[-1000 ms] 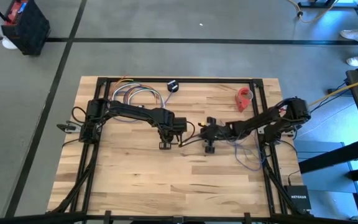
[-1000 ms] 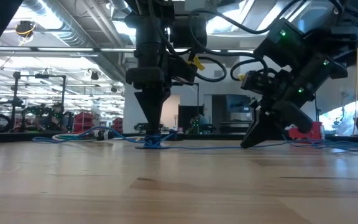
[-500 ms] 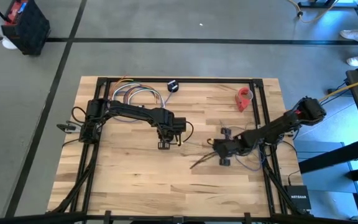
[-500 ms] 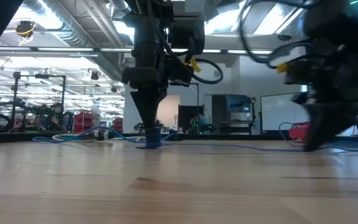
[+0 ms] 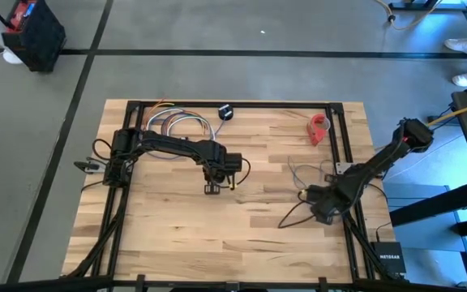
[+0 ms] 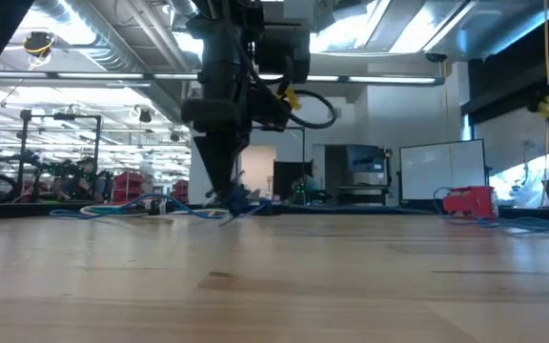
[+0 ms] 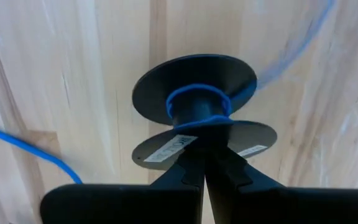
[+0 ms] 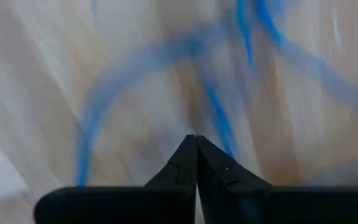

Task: Coil cords
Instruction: Put the spool with the coiled wire on the table

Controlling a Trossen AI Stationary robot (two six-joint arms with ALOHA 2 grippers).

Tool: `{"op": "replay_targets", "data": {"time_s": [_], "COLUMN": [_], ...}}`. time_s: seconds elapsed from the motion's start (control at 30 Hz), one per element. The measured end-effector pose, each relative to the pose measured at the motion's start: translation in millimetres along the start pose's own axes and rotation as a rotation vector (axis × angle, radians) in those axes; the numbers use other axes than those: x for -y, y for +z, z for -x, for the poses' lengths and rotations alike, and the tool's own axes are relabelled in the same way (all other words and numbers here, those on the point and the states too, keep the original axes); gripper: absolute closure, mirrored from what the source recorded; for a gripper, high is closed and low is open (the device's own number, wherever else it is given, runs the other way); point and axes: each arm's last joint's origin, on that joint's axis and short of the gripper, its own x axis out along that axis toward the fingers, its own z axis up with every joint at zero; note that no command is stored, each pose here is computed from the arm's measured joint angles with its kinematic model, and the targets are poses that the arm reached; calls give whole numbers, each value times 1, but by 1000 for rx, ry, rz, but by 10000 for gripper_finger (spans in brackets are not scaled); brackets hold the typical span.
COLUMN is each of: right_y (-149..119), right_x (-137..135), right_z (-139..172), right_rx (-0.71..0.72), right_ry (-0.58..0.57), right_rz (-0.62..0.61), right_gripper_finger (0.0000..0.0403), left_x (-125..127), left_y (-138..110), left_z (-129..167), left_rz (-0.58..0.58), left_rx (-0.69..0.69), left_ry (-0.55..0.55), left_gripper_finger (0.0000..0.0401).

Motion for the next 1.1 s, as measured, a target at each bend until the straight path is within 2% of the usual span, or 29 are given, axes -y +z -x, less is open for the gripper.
{"op": "replay_targets", "data": {"time_s": [0.07, 0.13, 0.33, 0.47, 0.6, 0.77, 0.93, 1.1], "right_y": [-8, -8, 5, 13, 24, 46, 77, 114], "right_x": [2, -1, -7, -15, -25, -32, -30, -27], "right_z": [1, 2, 3, 6, 12, 22, 11, -9], "right_rx": [-69, -50, 229, 360, 572, 843, 837, 834], "right_ry": [-19, 9, 5, 57, 86, 14, -27, 28], "right_rz": [-67, -111, -156, -108, -62, 40, 131, 257], "right_gripper_finger": [399, 398, 397, 370, 308, 233, 207, 206], "left_x": [0, 0, 0, 0, -1, -1, -1, -1], "left_y": [0, 1, 3, 3, 4, 4, 4, 4], "left_z": [0, -1, -2, -2, -2, -2, -2, -2], "left_rz": [0, 2, 4, 4, 5, 6, 6, 4], "left_rx": [-4, 5, 28, 30, 32, 34, 34, 36], "left_ry": [1, 4, 11, 11, 11, 11, 11, 10], "left_gripper_finger": [397, 397, 397, 397, 397, 397, 397, 397]}}
